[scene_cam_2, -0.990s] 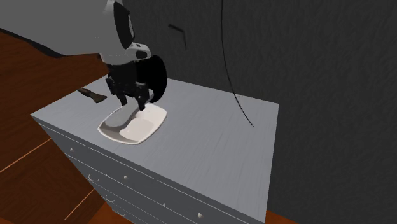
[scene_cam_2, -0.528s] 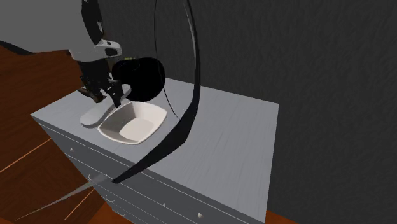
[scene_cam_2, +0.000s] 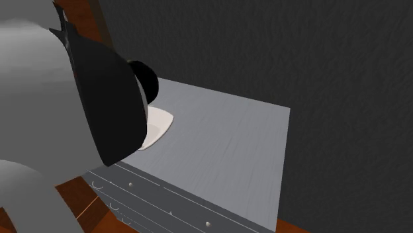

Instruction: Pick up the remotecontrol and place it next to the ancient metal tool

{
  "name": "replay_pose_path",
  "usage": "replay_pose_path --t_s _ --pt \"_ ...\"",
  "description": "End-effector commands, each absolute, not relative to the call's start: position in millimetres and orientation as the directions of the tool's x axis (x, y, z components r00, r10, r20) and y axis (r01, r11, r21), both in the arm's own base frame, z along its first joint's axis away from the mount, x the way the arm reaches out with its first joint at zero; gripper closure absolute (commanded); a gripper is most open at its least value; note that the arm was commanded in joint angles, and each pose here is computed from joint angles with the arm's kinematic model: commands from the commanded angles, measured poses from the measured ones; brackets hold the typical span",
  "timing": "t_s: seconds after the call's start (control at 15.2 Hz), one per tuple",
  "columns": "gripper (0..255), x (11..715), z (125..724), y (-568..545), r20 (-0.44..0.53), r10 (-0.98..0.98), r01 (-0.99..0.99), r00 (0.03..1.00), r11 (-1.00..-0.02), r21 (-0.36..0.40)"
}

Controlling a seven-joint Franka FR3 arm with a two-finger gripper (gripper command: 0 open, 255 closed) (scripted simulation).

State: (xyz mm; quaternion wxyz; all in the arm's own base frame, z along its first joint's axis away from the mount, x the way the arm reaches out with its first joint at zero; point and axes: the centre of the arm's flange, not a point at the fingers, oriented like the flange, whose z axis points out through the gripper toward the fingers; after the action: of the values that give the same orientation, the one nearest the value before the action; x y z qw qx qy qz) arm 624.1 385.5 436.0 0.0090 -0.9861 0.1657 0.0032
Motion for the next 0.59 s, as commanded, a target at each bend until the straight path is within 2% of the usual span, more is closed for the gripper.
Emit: replay_pose_path --t_s 0.0,0.53 --pt "255 626.9 436.4 413.0 -0.008 -0.328 -0.329 0.944 -0.944 -0.017" --pt "255 631.2 404.8 441.8 -0.008 -0.328 -0.329 0.944 -0.944 -0.017"
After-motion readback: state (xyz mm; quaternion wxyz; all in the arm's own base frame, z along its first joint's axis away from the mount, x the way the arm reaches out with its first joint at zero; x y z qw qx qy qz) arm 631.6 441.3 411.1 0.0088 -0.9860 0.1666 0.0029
